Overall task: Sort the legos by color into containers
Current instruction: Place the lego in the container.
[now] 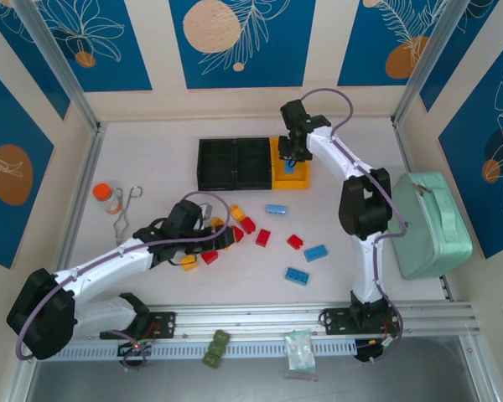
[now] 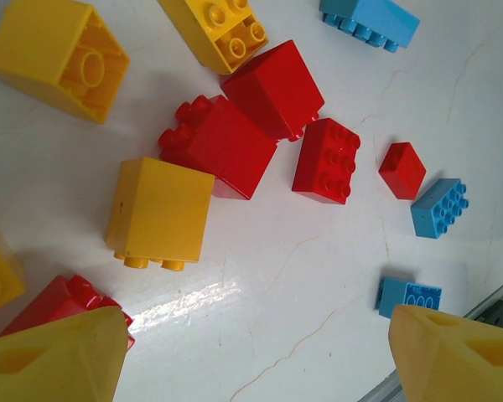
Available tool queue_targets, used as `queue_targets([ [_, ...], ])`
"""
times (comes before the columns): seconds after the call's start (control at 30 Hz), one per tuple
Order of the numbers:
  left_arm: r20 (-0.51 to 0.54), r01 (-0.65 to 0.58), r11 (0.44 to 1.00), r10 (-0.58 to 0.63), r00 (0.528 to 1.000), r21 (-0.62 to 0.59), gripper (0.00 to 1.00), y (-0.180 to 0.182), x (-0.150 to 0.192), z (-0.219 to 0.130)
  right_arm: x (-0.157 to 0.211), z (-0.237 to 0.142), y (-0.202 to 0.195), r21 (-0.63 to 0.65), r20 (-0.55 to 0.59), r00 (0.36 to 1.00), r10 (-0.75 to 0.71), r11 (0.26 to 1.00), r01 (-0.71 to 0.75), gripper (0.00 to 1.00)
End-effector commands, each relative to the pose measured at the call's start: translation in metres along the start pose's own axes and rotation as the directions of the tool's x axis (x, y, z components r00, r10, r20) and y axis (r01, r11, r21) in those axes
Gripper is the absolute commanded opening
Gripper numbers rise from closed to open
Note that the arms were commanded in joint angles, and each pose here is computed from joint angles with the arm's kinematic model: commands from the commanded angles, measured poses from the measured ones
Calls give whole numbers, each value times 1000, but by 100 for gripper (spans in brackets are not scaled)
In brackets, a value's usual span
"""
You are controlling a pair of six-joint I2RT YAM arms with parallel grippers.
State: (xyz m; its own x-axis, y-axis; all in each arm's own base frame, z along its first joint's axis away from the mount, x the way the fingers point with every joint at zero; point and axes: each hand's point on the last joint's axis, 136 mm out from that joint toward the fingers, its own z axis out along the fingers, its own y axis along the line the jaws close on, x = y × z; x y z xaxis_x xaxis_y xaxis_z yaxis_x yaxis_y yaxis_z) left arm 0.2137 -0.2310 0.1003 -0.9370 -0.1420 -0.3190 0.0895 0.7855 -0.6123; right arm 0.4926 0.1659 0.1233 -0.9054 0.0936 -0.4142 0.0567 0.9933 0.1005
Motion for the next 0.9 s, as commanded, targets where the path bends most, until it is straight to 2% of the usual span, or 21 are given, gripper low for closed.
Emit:
queue_targets([
  [0.0,5,3,1000,-3,1000,-21,81,-3,-2,-3,-5,11,-4,23,-30,999,-22,999,23,26],
  [0.4,-10,2,999,-2,1000,-32,81,-4,-4,4,-7,49,-7,54,-74,997,-20,998,24,29],
  [0.5,-10,3,999,-3,1000,-34,81,-4,-4,4,-7,49,-7,55,-74,997,-22,998,27,35],
  [0.63,-9,8,999,-8,1000,-37,81,-3,-3,4,-10,41,-6,59,-63,998,-27,998,31,47],
  [0.73,0,11,999,-11,1000,-38,81,-3,-4,2,-15,25,-4,52,-36,999,-31,998,33,51],
  [0.87,19,15,998,-14,1000,-57,80,-1,-7,-4,-18,-11,1,24,20,999,-33,999,33,52],
])
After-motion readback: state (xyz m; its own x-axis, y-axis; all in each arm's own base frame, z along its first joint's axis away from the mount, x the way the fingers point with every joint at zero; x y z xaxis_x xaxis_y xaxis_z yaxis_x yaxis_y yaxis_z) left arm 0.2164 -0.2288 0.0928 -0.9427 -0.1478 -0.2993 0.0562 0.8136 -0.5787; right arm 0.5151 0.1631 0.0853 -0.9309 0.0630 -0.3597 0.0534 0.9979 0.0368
